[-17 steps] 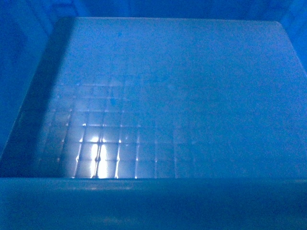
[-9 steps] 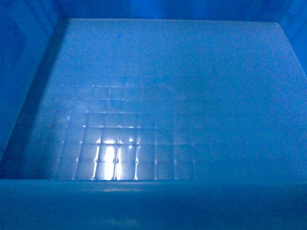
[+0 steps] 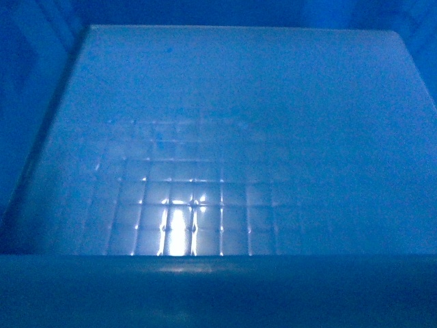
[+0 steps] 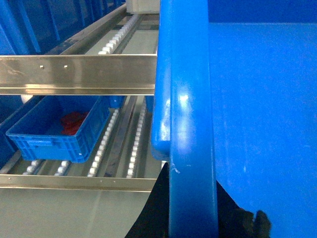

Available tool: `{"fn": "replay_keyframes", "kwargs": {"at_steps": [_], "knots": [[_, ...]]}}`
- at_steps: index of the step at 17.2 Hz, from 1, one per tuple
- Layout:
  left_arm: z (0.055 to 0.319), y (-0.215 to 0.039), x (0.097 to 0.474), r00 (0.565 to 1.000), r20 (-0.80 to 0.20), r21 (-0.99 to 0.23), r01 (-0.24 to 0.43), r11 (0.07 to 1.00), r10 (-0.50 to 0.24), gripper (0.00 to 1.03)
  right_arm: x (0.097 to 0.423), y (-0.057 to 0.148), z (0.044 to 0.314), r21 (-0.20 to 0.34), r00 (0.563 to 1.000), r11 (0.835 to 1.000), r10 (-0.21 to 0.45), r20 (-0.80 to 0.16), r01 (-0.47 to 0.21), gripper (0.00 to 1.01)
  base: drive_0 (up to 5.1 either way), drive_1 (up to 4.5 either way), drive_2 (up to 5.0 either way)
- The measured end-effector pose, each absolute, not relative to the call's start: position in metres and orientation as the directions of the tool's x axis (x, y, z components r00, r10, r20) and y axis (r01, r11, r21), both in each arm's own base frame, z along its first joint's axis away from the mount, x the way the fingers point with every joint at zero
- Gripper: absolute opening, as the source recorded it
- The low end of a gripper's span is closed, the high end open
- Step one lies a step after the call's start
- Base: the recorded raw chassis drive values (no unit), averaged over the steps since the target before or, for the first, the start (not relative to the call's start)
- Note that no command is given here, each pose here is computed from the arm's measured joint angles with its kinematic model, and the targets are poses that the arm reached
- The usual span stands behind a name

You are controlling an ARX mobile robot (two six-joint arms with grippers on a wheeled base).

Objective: Place box next to blue box on left shelf

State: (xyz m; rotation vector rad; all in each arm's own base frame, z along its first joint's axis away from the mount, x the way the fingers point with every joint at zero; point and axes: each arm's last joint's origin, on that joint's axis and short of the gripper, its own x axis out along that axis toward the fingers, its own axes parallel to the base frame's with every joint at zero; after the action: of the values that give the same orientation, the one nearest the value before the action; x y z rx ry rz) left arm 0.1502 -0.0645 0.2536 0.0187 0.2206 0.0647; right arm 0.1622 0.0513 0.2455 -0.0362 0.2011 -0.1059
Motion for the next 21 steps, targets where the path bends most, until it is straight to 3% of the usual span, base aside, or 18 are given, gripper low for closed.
{"fn": "replay_keyframes", "kwargs": {"at_steps": [21], "knots": [[0.2537, -0.0644, 0.1501, 0.974, -0.218, 0.027, -0.064, 0.998, 0.068, 0.07, 0.1621, 0.0515, 0.2453, -0.046, 0.974, 0.994, -0.107, -0.198, 0.100, 0.11, 0.0, 3.96, -3.9]]}}
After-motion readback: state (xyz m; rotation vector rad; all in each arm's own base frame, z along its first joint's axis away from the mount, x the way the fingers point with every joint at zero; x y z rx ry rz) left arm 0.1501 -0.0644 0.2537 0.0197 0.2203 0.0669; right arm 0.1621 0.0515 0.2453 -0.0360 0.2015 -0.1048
